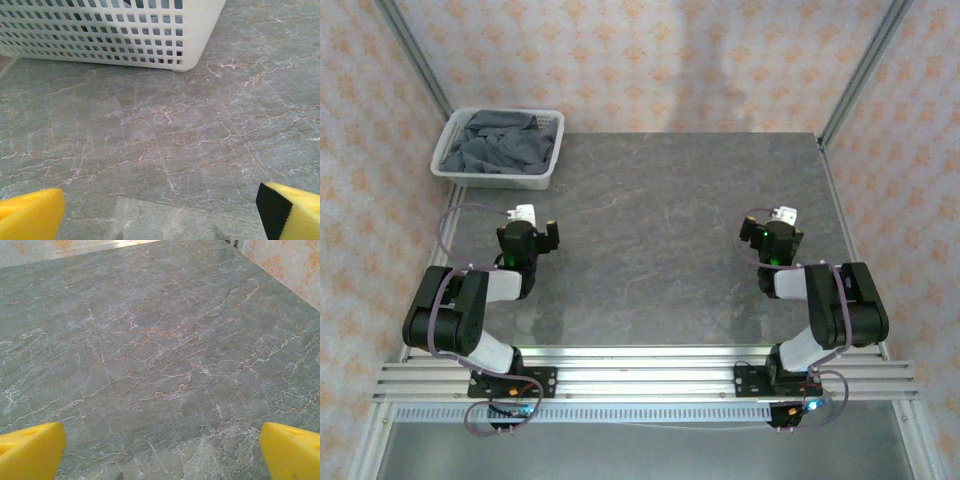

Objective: Fold the inside-out t-shirt
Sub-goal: Pick up the T-shirt from the basket, then place the T-shirt at the center of the table.

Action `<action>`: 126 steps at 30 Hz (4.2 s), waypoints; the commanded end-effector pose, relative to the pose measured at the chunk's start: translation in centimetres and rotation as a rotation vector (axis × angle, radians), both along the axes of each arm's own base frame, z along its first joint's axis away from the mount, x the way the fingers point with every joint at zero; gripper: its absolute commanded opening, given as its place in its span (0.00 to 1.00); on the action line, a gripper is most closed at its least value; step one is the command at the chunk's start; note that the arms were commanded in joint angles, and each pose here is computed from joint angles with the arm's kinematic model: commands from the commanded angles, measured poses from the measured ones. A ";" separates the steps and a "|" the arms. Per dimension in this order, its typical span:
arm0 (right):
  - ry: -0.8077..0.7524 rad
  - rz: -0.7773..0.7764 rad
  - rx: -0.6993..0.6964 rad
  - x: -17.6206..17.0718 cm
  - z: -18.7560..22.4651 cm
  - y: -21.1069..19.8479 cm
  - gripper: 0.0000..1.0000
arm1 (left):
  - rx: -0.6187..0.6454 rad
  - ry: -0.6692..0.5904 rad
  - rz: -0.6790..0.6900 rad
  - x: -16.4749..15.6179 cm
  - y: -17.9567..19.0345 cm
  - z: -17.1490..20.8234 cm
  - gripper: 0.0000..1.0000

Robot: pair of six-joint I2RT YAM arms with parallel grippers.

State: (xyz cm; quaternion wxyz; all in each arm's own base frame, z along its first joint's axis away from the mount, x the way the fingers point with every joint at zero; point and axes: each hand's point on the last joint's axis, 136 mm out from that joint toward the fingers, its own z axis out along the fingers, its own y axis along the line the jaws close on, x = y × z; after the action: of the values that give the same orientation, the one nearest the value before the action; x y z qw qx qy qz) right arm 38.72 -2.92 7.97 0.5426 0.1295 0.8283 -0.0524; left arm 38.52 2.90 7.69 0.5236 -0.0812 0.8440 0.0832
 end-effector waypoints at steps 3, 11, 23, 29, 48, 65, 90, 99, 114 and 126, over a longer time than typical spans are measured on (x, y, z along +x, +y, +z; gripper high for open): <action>-0.026 0.013 -0.002 0.5 1.0 0.1 0.99 | 0.011 -0.051 -0.001 0.7 -0.1 1.8 1.00; -0.024 0.014 -0.002 0.5 1.0 0.1 0.99 | 0.010 -0.051 -0.001 0.7 -0.1 1.8 1.00; -0.049 0.016 0.002 0.3 1.9 0.1 0.99 | 0.010 -0.052 -0.001 0.7 -0.1 1.8 1.00; -0.156 -0.214 0.130 -4.5 8.7 -2.4 0.99 | 0.008 -0.055 -0.004 0.7 -0.1 1.9 1.00; 0.480 0.540 0.371 -13.9 10.5 21.0 0.97 | -0.398 0.115 0.388 1.3 2.4 17.2 1.00; 0.467 0.498 0.264 -13.9 12.6 21.2 0.99 | -0.534 0.274 0.648 18.6 17.4 7.3 0.93; 0.233 0.405 0.455 -13.9 17.2 19.3 1.00 | -0.708 -0.462 -0.324 0.5 -6.7 53.1 0.00; 0.193 0.337 0.517 -15.4 17.0 17.0 0.99 | -0.741 -0.163 -0.312 1.4 -11.4 38.4 0.00; 0.160 0.272 0.490 -15.3 17.0 15.4 0.99 | -0.770 0.050 -0.550 1.5 -21.8 29.0 0.00; 0.230 0.294 0.467 -15.1 14.8 16.5 0.99 | -0.271 0.219 0.053 -0.4 -10.2 15.0 0.22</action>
State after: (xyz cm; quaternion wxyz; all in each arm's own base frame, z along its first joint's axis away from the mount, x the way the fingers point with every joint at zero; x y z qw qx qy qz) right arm 23.70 13.22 23.72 0.4132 0.1339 0.8759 0.2100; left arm 38.22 -14.06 28.99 0.4398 -0.0890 0.8729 -0.1915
